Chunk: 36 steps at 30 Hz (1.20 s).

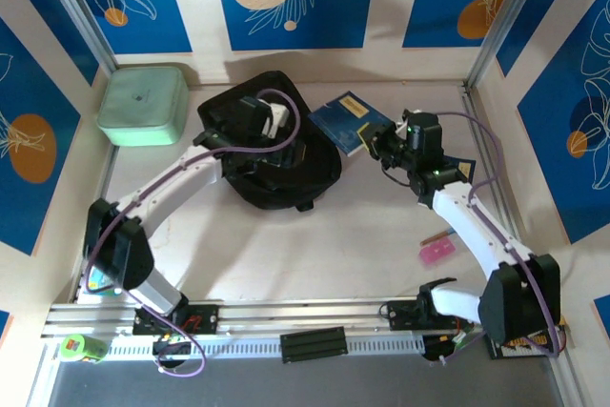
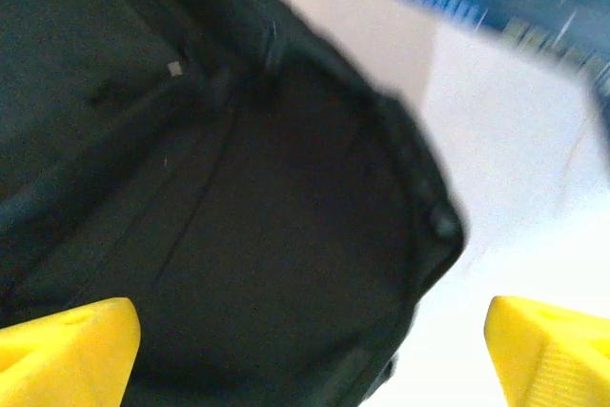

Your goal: Pack books, pencil case, and school supplies into a backpack

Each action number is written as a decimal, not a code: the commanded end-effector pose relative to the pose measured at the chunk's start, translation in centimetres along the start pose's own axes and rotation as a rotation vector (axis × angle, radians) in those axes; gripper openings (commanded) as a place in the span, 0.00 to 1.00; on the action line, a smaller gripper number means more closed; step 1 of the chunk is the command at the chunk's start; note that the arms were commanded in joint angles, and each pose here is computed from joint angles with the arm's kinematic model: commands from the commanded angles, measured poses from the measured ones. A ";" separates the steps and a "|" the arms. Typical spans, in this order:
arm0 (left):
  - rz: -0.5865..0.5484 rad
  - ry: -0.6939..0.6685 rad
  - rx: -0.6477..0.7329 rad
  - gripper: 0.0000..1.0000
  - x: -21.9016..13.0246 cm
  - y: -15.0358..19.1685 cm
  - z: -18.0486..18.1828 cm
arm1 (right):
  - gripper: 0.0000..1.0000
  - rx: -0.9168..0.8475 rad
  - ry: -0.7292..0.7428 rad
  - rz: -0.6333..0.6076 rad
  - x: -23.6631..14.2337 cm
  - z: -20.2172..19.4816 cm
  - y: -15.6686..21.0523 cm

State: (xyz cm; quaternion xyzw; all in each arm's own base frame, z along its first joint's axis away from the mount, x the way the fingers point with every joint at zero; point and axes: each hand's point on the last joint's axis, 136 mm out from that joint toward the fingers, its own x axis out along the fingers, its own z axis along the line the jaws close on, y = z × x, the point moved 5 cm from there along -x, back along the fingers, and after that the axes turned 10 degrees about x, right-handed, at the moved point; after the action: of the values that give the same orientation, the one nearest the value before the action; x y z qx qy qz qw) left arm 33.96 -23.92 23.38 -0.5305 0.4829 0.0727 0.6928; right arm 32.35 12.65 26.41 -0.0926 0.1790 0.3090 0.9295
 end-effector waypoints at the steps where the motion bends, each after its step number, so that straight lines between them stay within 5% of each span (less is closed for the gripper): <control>1: 0.250 0.053 0.336 0.90 0.7 3.6 -0.8 | 0.04 -0.060 0.096 -0.009 -1.3 -2.3 0.5; 8: 0.404 0.105 0.611 0.85 2.3 6.0 -2.0 | 0.04 -0.008 0.133 0.001 -1.3 -4.1 0.9; 16: 0.510 0.065 0.749 0.57 4.6 5.8 -1.8 | 0.03 -0.042 0.173 -0.005 -1.2 -3.7 1.4; 26: 0.289 -0.088 0.740 0.00 2.3 0.2 -1.2 | 0.03 -0.053 0.197 -0.057 -2.3 -4.1 1.0; 36: -0.106 -0.453 0.466 0.00 -3.5 -6.6 1.6 | 0.02 -0.034 0.226 -0.091 -5.0 -5.7 2.0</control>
State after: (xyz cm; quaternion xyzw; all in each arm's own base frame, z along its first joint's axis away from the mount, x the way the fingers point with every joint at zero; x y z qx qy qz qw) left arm 35.90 -24.62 25.76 -0.2610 0.4018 0.0372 0.8770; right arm 27.09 10.20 23.36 -0.1447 0.2586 0.2719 0.9156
